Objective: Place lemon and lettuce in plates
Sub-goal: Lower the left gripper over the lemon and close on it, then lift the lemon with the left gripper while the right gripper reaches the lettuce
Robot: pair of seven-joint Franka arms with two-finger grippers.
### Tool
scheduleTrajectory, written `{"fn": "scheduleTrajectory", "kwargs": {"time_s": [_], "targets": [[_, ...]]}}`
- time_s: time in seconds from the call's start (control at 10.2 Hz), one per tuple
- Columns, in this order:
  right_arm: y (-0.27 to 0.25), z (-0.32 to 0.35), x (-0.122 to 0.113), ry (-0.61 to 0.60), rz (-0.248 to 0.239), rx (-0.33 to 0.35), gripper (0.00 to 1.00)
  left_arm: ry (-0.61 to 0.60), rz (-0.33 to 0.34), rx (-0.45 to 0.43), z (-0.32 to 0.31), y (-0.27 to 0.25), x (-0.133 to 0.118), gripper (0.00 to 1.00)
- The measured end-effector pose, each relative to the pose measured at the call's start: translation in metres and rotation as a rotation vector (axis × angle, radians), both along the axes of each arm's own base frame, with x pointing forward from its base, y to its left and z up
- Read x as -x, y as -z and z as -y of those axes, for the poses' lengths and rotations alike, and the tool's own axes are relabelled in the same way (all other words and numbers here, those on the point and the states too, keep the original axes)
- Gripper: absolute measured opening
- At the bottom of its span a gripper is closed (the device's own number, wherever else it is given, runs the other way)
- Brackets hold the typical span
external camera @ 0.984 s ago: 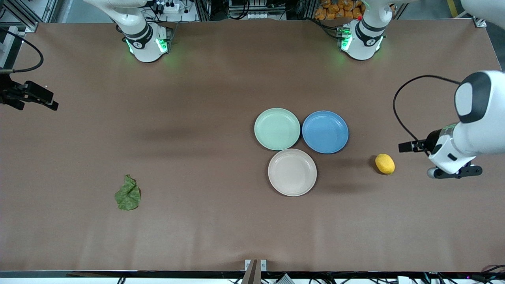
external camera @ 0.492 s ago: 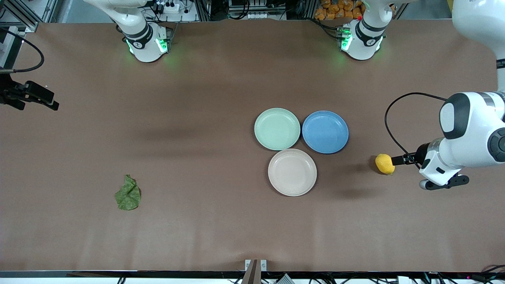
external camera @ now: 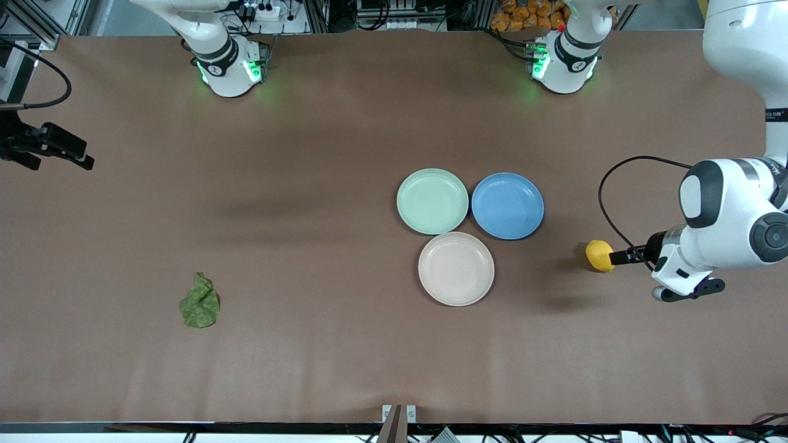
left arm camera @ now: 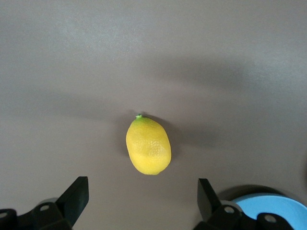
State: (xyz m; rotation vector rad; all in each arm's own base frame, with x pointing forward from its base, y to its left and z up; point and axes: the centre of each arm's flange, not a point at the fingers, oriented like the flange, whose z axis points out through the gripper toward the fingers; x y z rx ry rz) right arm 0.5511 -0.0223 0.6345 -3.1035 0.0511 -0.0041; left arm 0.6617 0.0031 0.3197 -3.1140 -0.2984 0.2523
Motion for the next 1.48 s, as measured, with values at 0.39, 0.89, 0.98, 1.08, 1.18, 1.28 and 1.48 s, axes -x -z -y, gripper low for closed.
{"fn": "scheduleTrajectory", "kwargs": {"time_s": [0.39,0.89,0.98,1.08,1.18,1.28,1.48], "targets": [[0.000,-0.003,0.000,-0.005,0.001,0.000,1.00,-0.056,-0.023,-0.007,0.000,0.041,0.004,1.00],[0.016,-0.008,-0.007,-0.015,-0.013,-0.007,1.00,-0.067,-0.070,-0.006,0.001,0.107,0.013,1.00],[0.037,-0.014,-0.018,-0.024,-0.026,-0.009,1.00,-0.067,-0.072,-0.006,0.002,0.113,0.013,1.00],[0.067,-0.020,-0.033,-0.033,-0.039,-0.010,1.00,-0.066,-0.076,-0.005,0.002,0.118,0.014,1.00],[0.102,-0.024,-0.047,-0.038,-0.052,-0.011,1.00,-0.060,-0.081,-0.011,0.003,0.122,0.015,0.99],[0.142,-0.028,-0.059,-0.042,-0.066,-0.012,1.00,-0.048,-0.085,-0.022,0.003,0.126,0.015,0.89],[0.218,-0.035,-0.074,-0.045,-0.106,-0.022,1.00,-0.034,-0.081,-0.035,0.003,0.125,0.014,0.67]]}}
